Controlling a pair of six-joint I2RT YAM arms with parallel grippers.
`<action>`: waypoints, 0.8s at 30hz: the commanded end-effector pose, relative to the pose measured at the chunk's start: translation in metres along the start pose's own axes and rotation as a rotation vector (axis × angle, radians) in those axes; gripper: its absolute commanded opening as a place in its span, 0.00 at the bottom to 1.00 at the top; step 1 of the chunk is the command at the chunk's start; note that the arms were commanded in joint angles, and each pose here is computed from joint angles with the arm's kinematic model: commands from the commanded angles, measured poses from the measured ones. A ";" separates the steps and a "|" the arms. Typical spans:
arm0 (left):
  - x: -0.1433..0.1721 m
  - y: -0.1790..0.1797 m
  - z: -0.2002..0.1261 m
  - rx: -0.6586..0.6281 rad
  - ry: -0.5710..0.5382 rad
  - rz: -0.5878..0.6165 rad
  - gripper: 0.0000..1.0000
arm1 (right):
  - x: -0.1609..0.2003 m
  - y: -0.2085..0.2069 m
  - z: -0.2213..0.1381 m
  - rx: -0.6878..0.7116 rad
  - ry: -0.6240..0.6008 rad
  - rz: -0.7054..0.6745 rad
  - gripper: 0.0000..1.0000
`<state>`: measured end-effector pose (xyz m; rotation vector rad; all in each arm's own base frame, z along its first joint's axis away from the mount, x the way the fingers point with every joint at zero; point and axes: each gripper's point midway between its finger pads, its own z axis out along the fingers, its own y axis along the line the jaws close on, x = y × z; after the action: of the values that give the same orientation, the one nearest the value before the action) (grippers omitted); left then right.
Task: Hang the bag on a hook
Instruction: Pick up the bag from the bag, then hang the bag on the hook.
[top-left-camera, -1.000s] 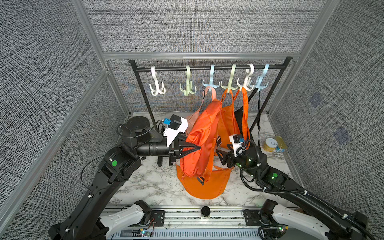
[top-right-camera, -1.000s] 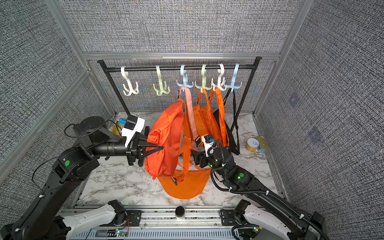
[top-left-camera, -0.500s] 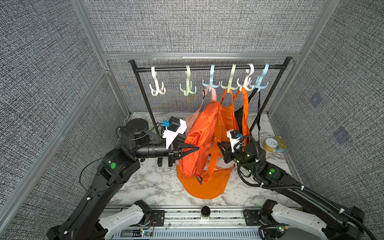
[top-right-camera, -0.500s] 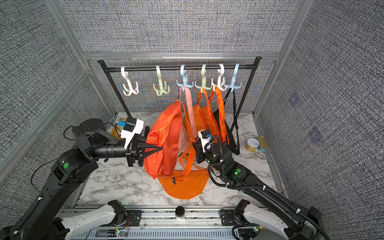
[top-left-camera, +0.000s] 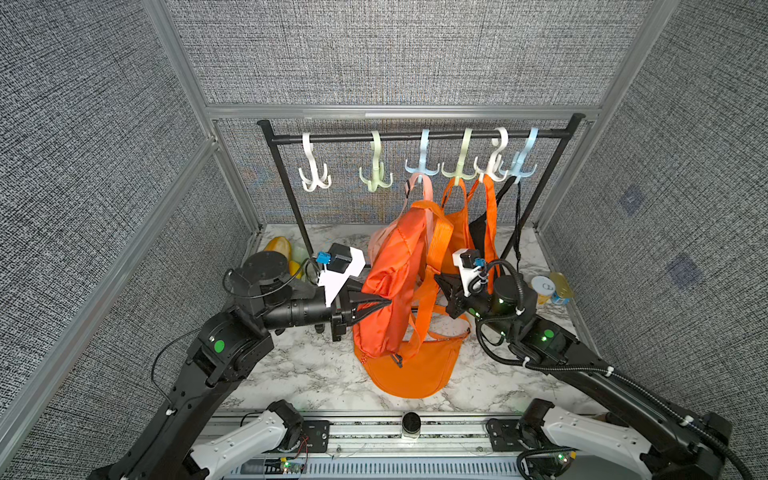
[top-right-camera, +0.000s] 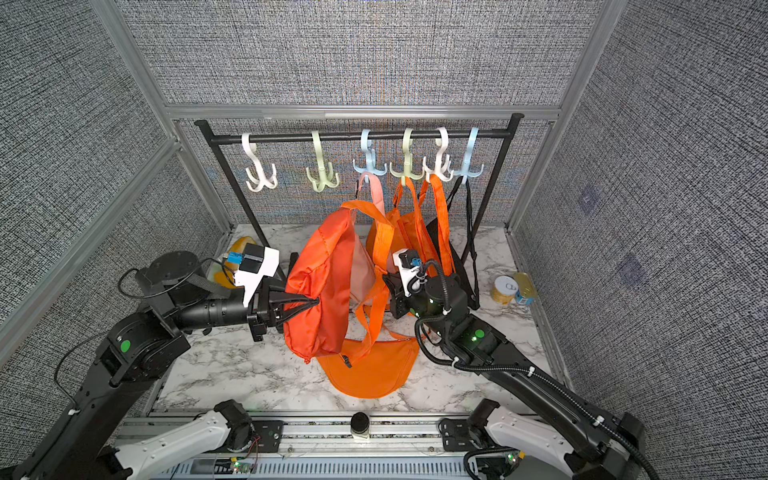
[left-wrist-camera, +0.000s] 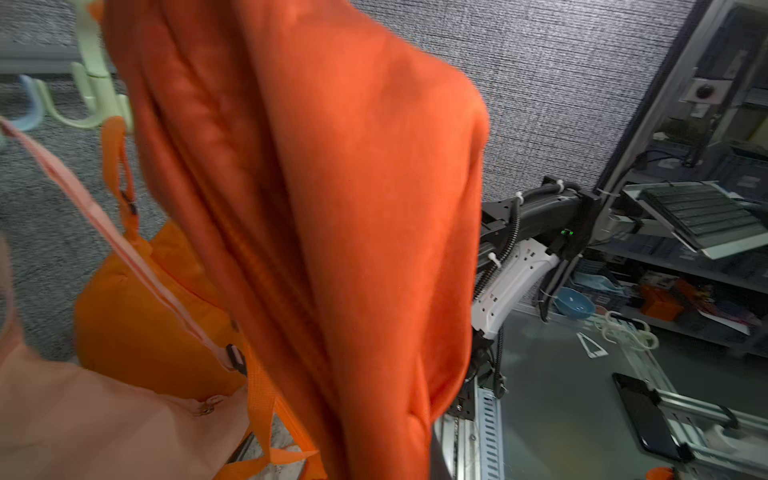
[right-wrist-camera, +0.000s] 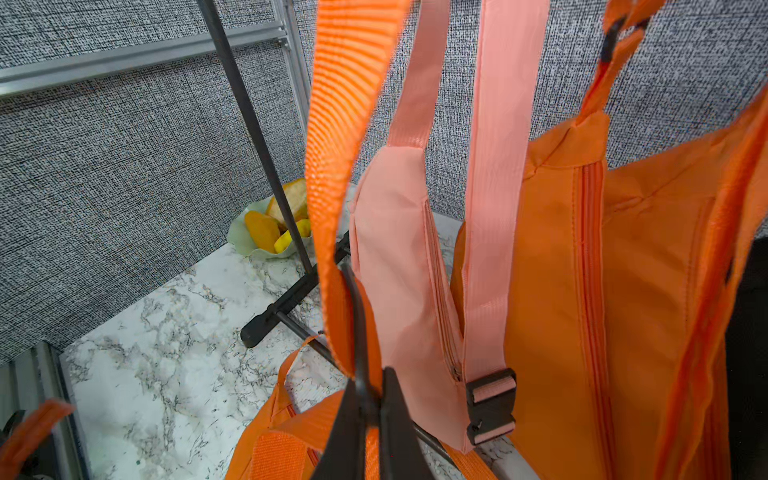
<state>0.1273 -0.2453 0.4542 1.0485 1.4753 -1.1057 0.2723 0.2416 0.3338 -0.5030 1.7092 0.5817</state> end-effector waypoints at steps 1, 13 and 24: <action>-0.005 0.041 -0.011 -0.260 -0.080 0.004 0.00 | -0.031 0.005 -0.001 -0.014 -0.060 -0.020 0.00; 0.006 0.070 -0.030 -0.462 -0.154 -0.027 0.00 | -0.110 0.026 0.040 -0.059 -0.083 -0.094 0.00; -0.022 0.067 -0.055 -0.538 -0.254 0.042 0.00 | -0.143 0.021 0.045 -0.002 -0.135 -0.137 0.00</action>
<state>0.1790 -0.1846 0.4602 0.5801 1.4654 -0.7528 0.3205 0.2917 0.4637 -0.5696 1.5430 0.5406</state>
